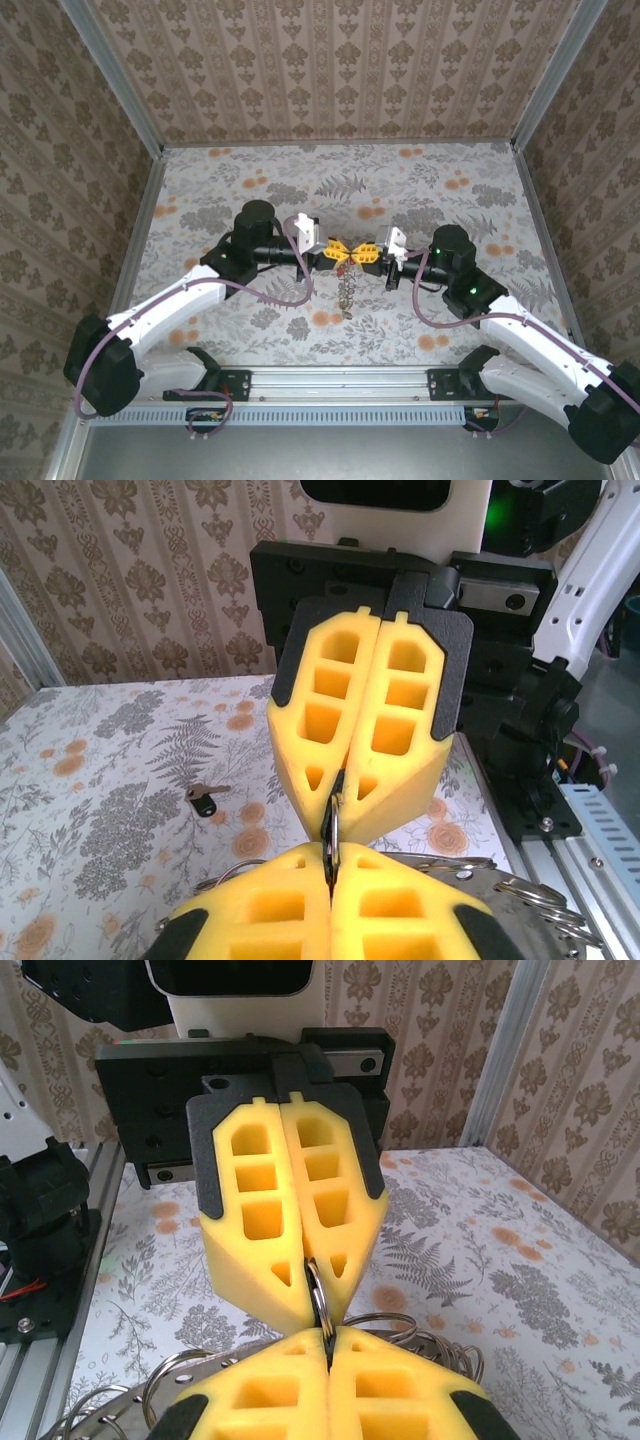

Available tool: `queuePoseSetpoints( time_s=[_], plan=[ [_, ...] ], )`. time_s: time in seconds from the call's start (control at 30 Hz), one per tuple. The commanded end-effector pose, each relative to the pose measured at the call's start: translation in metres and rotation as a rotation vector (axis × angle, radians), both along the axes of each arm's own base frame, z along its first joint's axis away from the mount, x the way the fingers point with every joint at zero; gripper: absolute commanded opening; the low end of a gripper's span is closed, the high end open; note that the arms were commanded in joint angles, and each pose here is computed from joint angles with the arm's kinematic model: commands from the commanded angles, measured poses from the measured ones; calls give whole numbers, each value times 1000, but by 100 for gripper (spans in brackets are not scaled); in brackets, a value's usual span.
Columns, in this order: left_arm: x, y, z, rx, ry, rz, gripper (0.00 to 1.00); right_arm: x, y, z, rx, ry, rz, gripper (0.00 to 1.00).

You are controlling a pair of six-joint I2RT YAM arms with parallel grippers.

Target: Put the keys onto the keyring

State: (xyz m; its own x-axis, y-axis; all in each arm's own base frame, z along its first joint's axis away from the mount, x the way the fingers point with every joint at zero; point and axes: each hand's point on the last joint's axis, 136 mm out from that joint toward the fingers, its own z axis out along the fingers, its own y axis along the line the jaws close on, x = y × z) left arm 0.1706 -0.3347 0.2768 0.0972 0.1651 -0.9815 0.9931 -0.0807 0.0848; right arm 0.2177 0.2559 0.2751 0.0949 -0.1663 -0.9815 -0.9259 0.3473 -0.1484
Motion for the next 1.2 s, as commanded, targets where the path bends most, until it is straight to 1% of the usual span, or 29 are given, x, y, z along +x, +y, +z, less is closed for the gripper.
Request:
queuePoseSetpoints(
  time_s=[0.0, 0.1, 0.13, 0.17, 0.23, 0.27, 0.33, 0.47, 0.6, 0.87, 1.0, 1.17],
  plan=[
    [-4, -5, 16, -26, -15, -36, 0, 0, -1, 7, 13, -36, -6, 0],
    [-2, -5, 16, -22, -13, -24, 0, 1, -2, 4, 7, -30, -11, 0],
    [-2, -5, 16, -20, -18, -20, 0, 1, -2, 3, 4, -26, -16, 2],
    [0, -4, 15, -14, -18, -5, 0, 3, -3, 1, 0, -24, -28, 13],
    [5, -3, 13, -3, -30, 28, 0, 5, -7, -3, -9, -27, -57, 28],
    [7, -2, 13, 4, -43, 42, 0, 6, -9, -5, -13, -32, -74, 34],
    [8, 0, 9, 17, -83, 63, 0, 6, -14, -9, -31, -40, -95, 41],
    [7, 5, 5, 31, -190, 77, 0, 0, -17, -21, -101, -39, -82, 45],
    [1, 7, 1, 39, -301, 41, 0, -7, -22, -24, -133, -54, -73, 47],
    [-18, 13, 2, 44, -527, -49, 0, -6, -44, -36, -228, -77, -172, 53],
    [-24, 14, 7, 36, -597, -77, 0, -3, -50, -41, -222, -66, -209, 55],
    [-21, 12, 20, -10, -621, -39, 0, 7, -61, -46, -199, -55, -303, 56]
  ],
)
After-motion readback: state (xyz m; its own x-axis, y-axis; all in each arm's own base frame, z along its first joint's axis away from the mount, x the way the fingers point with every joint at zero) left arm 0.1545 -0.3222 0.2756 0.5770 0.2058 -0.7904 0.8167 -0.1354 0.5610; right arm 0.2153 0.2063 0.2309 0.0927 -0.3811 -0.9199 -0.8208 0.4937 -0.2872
